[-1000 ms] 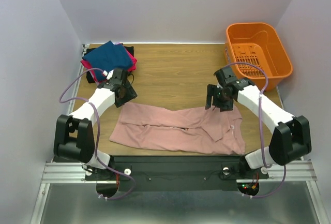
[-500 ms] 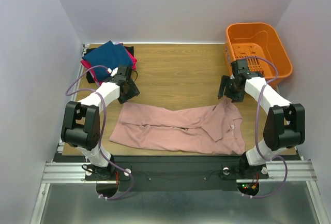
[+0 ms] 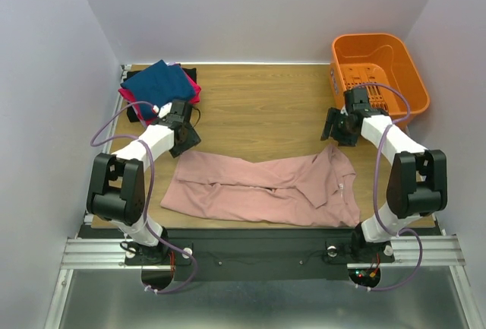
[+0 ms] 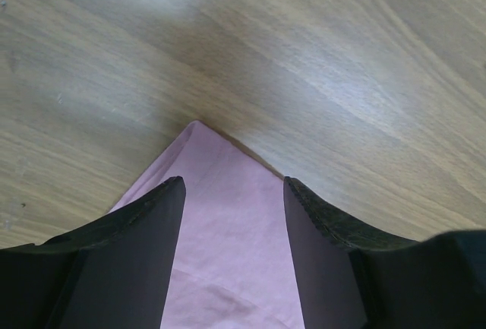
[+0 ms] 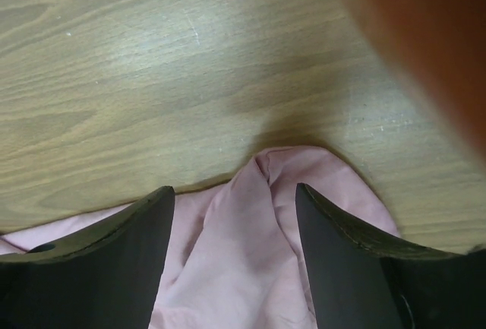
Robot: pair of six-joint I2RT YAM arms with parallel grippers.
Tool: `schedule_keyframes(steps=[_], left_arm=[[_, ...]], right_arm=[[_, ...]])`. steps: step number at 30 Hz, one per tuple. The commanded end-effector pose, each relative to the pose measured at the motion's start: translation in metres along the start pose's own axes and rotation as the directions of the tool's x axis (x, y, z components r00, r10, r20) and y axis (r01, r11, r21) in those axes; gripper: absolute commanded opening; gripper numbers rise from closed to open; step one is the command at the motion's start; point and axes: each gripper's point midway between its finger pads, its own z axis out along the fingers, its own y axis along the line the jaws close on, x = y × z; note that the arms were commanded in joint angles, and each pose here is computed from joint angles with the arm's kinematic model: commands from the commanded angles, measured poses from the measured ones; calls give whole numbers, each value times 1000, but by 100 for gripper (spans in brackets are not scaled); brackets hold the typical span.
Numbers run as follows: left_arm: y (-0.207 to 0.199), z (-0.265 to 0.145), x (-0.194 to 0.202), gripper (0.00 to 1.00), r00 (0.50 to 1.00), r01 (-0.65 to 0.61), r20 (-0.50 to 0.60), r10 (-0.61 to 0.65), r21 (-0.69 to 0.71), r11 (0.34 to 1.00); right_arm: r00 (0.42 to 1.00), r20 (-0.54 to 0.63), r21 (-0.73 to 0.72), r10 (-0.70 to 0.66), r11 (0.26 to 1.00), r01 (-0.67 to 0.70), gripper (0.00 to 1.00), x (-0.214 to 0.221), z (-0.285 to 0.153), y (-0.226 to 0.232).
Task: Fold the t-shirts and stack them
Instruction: Fold the tshirt
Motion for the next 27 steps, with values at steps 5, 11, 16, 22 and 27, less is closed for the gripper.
schedule_keyframes(steps=[5,11,16,22,27], left_arm=[[19,0,7,64,1000,15,12,-14,-56,998],[26,8,17,63,1000,6,-5,-6,-75,997],[29,17,23,49,1000,-7,-23,5,-86,996],[31,26,31,27,999,-21,-49,17,-91,996],[32,30,34,8,998,-25,-61,20,-89,996]], right_arm=[[994,-108,-43,-11,999,6,70,43,-2,-3],[993,-121,-35,-8,999,3,69,56,-3,-8],[990,-143,-42,14,999,-20,68,68,2,-10],[987,-162,-49,23,998,-31,64,79,8,-11],[984,-178,-49,23,998,-32,62,86,12,-13]])
